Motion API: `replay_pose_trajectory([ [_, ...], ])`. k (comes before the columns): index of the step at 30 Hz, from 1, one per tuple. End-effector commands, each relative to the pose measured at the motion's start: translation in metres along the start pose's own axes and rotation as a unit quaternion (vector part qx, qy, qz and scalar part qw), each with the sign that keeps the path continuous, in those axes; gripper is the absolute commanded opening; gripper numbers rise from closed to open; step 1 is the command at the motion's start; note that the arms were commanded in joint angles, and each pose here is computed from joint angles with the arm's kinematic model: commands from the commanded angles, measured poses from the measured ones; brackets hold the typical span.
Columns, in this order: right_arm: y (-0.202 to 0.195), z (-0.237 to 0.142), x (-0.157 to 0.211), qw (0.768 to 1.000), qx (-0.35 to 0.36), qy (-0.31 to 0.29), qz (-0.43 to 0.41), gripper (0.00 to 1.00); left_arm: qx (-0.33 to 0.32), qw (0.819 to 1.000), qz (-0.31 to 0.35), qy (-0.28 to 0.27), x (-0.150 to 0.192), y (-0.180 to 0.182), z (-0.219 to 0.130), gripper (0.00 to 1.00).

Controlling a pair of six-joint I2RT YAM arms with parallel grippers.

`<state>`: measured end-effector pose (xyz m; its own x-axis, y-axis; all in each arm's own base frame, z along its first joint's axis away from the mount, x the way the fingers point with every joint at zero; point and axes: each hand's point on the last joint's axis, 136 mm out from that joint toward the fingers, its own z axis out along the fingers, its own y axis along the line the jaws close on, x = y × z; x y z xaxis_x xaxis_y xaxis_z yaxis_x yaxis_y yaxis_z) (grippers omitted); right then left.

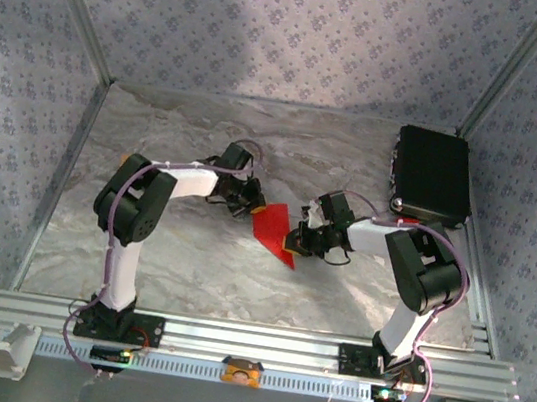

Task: Fold a paper plane with a square sheet of paper (pick it up from the middle)
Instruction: Fourth fold the wing at the center of the table.

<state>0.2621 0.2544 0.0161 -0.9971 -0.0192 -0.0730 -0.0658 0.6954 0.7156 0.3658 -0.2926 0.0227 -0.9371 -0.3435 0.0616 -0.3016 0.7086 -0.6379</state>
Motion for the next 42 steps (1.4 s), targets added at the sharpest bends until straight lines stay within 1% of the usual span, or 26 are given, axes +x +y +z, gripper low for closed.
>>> replay_pose_trajectory([
  [1,-0.049,0.002,0.038,0.994,0.079,0.049,0.059,0.00,-0.037,0.998,-0.009,-0.045,-0.030,0.021,-0.002,0.00],
  [6,-0.049,0.002,0.038,0.994,0.079,0.050,0.060,0.00,-0.045,0.998,-0.007,-0.052,-0.039,0.024,-0.007,0.00],
  [13,-0.048,0.002,0.037,0.994,0.078,0.048,0.058,0.00,-0.038,0.997,0.008,-0.069,-0.046,0.018,-0.018,0.00],
  [15,-0.048,0.002,0.038,0.994,0.078,0.049,0.058,0.00,-0.017,0.997,0.010,-0.076,-0.043,0.010,-0.024,0.00],
  [19,-0.049,0.002,0.038,0.994,0.080,0.049,0.059,0.00,0.009,0.994,0.029,-0.106,-0.042,-0.011,-0.047,0.01],
  [22,-0.049,0.002,0.036,0.994,0.080,0.046,0.059,0.00,0.023,0.993,0.065,-0.100,-0.027,-0.030,-0.055,0.02],
  [25,-0.049,0.001,0.036,0.994,0.084,0.046,0.059,0.00,0.022,0.993,0.096,-0.069,0.002,-0.036,-0.044,0.02],
  [27,-0.050,0.001,0.037,0.994,0.085,0.046,0.059,0.00,0.034,0.992,0.110,-0.044,0.020,-0.039,-0.032,0.02],
  [32,-0.049,0.001,0.037,0.994,0.085,0.043,0.059,0.00,0.055,0.991,0.125,-0.006,0.049,-0.045,-0.001,0.01],
  [35,-0.050,0.001,0.038,0.994,0.085,0.047,0.060,0.00,0.041,0.992,0.118,0.007,0.054,-0.032,0.017,0.01],
  [37,-0.049,0.002,0.038,0.994,0.084,0.047,0.058,0.00,0.026,0.994,0.104,0.012,0.051,-0.019,0.025,0.00],
  [39,-0.050,0.001,0.038,0.994,0.084,0.048,0.059,0.00,0.017,0.995,0.093,0.011,0.047,-0.008,0.030,0.00],
  [42,-0.049,0.001,0.037,0.994,0.084,0.045,0.057,0.00,0.011,0.996,0.083,0.006,0.038,0.002,0.028,0.00],
])
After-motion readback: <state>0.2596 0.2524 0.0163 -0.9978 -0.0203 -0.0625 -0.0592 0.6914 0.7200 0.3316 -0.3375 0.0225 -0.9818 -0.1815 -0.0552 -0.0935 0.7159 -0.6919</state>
